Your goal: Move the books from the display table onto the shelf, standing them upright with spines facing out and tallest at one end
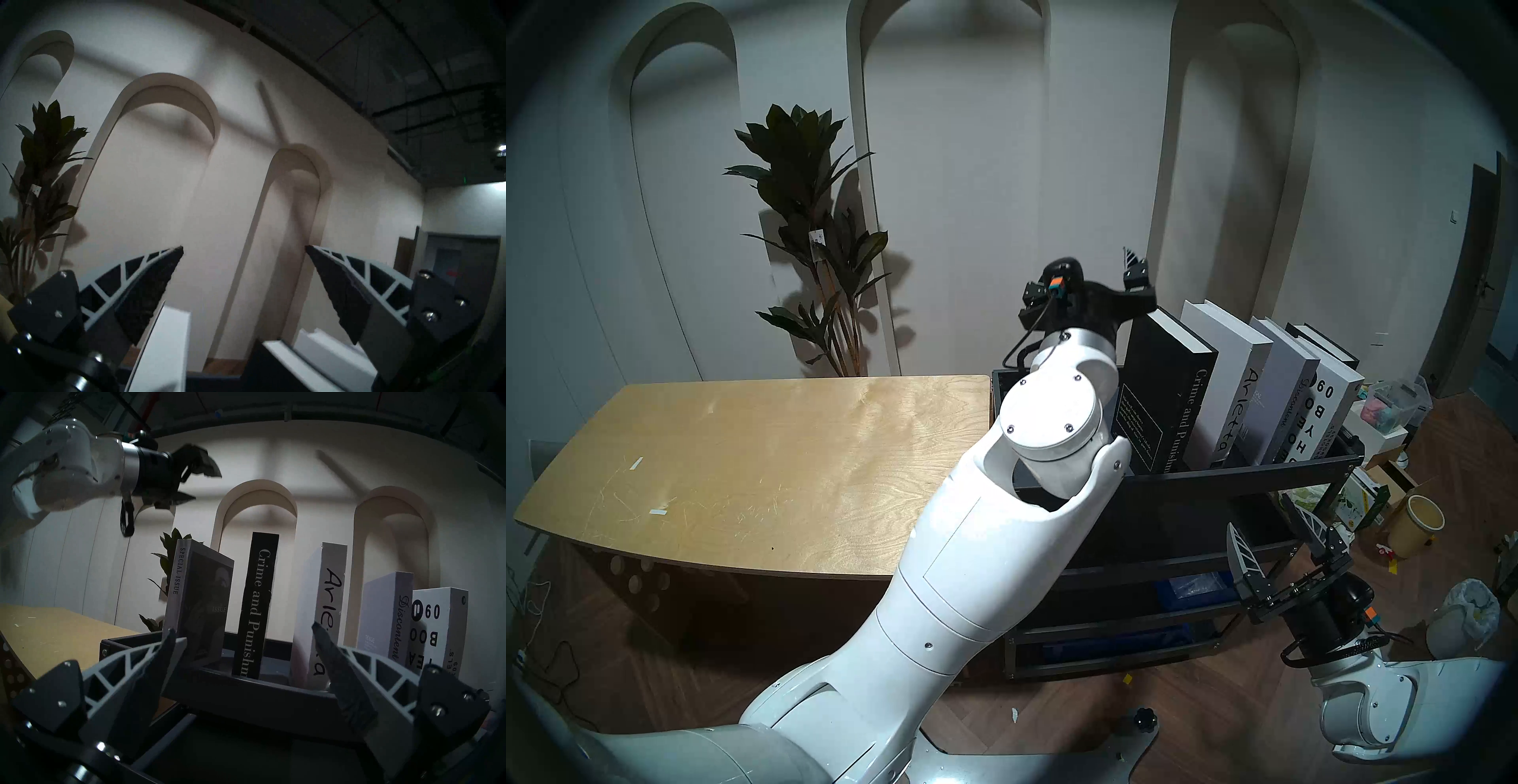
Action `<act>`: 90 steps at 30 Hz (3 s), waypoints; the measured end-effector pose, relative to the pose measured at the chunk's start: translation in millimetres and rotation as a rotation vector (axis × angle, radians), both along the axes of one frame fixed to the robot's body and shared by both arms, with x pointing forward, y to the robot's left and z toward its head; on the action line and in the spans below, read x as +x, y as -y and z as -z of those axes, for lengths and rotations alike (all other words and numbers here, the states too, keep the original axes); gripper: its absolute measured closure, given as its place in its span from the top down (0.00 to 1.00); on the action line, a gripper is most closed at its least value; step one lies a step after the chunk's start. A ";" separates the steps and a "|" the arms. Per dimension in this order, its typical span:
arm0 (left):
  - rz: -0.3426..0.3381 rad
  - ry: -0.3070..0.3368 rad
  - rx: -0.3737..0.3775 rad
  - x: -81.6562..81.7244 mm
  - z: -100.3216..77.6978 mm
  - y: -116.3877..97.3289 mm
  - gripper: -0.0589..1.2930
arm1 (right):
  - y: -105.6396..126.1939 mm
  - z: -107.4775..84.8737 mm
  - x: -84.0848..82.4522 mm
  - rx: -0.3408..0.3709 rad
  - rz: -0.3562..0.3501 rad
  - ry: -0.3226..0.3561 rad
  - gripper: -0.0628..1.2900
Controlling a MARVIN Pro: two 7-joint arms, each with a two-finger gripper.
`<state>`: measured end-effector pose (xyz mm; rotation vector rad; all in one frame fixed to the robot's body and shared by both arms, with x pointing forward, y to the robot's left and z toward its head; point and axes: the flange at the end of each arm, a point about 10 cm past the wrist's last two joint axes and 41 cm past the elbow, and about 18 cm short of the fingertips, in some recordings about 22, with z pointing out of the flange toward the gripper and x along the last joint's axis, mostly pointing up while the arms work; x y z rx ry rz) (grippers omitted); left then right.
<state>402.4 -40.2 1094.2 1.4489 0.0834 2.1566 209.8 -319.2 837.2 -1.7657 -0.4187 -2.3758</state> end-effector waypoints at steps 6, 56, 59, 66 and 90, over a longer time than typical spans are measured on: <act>0.009 0.109 -0.076 -14.7 -41.8 -14.4 0.95 | -0.2 0.5 -0.1 0.003 0.000 -0.003 0.95; -0.553 0.057 0.314 -19.3 39.0 -304.5 0.95 | -0.1 2.1 4.5 0.025 0.000 -0.010 0.95; -0.565 0.011 0.342 -18.9 56.4 -317.6 0.95 | 0.0 2.3 4.7 0.026 0.000 -0.011 0.95; -0.579 -0.109 0.393 -23.0 101.2 -350.2 0.95 | 0.2 2.9 5.1 0.027 0.000 -0.012 0.95; -0.780 -0.392 0.464 -91.3 205.4 -494.8 0.95 | -0.1 3.7 6.7 0.033 -0.005 -0.013 0.95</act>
